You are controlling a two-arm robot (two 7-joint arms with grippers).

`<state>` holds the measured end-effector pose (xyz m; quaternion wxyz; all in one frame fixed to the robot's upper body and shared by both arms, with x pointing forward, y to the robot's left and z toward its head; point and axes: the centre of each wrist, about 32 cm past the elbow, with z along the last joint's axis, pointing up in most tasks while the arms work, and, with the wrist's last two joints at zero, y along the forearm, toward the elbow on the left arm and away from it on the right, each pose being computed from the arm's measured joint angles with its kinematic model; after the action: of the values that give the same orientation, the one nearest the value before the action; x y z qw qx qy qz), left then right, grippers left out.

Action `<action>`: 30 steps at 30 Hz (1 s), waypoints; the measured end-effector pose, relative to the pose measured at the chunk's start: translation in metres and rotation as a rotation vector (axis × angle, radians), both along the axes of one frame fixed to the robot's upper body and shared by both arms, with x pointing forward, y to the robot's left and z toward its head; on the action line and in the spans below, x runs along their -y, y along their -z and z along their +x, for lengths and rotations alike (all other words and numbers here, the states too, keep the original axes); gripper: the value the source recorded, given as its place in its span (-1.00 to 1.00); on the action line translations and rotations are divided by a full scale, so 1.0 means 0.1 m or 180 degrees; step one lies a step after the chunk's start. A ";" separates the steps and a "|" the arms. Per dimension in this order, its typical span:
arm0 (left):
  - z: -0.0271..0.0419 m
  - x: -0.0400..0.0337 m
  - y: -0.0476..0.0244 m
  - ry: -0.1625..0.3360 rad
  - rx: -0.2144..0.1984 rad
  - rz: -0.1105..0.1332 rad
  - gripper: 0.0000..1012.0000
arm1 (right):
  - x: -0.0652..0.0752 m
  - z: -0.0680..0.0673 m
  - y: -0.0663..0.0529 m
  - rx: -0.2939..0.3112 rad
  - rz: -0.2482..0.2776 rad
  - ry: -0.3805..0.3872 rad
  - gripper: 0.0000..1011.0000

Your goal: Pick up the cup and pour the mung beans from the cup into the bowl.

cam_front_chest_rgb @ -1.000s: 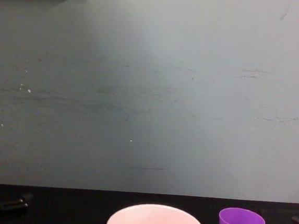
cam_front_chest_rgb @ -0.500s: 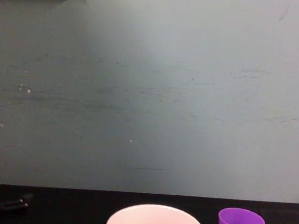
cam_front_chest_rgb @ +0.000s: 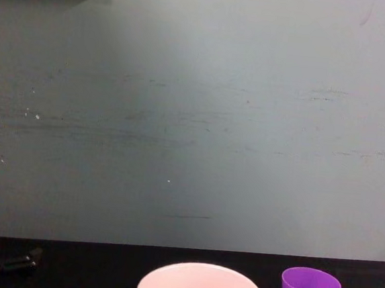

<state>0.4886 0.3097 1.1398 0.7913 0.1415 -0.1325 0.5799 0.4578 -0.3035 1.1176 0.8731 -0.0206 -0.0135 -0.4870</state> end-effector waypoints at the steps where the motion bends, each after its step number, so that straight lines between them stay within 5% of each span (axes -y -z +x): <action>1: 0.000 0.000 0.000 0.0000 0.0000 0.0000 0.98 | -0.01 0.01 0.00 -0.0011 0.0006 -0.0005 0.98; 30: 0.000 0.000 0.000 0.0000 0.0000 0.0000 0.98 | -0.31 0.48 0.16 -0.0115 -0.0039 -0.0062 0.98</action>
<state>0.4886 0.3096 1.1398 0.7913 0.1415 -0.1325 0.5799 0.5060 -0.2721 1.1019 0.8778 -0.0346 -0.0008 -0.4778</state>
